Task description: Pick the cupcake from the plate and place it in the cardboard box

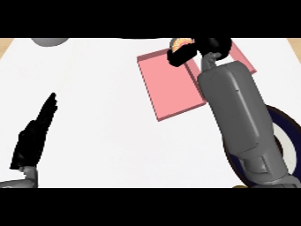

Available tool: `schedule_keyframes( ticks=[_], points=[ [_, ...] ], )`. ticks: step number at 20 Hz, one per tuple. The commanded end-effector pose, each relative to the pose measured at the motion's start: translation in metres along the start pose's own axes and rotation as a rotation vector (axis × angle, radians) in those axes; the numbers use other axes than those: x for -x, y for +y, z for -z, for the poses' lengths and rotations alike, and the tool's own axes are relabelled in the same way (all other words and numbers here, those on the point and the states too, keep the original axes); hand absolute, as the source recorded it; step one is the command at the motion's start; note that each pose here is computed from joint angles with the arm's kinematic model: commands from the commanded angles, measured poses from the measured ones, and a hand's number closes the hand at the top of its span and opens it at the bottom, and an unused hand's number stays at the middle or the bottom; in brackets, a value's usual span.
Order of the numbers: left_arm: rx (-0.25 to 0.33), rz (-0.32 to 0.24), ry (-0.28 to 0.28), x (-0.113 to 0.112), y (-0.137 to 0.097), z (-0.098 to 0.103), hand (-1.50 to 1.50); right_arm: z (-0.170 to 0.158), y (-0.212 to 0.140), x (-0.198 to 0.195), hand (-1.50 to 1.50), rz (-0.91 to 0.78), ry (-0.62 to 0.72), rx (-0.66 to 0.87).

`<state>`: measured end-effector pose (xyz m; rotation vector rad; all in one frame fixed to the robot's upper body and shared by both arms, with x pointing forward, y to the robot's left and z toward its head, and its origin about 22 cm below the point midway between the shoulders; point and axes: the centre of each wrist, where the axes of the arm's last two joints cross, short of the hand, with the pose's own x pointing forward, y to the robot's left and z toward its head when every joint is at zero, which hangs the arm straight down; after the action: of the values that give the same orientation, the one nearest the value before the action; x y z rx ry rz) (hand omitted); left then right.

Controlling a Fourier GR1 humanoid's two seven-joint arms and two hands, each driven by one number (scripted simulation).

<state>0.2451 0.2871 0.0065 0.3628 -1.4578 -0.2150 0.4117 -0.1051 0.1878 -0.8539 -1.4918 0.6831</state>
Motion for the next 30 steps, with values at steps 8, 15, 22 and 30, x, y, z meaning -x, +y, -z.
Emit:
schedule_keyframes(
  ticks=[8, 15, 22, 30],
  points=[
    [0.016, 0.009, -0.013, -0.002, -0.014, 0.0, 0.0, 0.032, 0.055, 0.003, -1.5, 0.034, 0.165, -0.065],
    [0.012, 0.004, -0.035, -0.011, -0.02, 0.011, 0.0, 0.035, 0.067, 0.026, -1.5, 0.198, 0.135, 0.022],
    [0.008, 0.001, -0.008, 0.001, -0.014, -0.008, 0.0, 0.042, 0.039, 0.057, -1.5, 0.5, 0.136, 0.298],
    [-0.01, 0.0, 0.017, -0.007, -0.006, -0.01, 0.0, 0.045, 0.005, 0.096, -1.5, 0.696, 0.177, 0.483]
  ],
)
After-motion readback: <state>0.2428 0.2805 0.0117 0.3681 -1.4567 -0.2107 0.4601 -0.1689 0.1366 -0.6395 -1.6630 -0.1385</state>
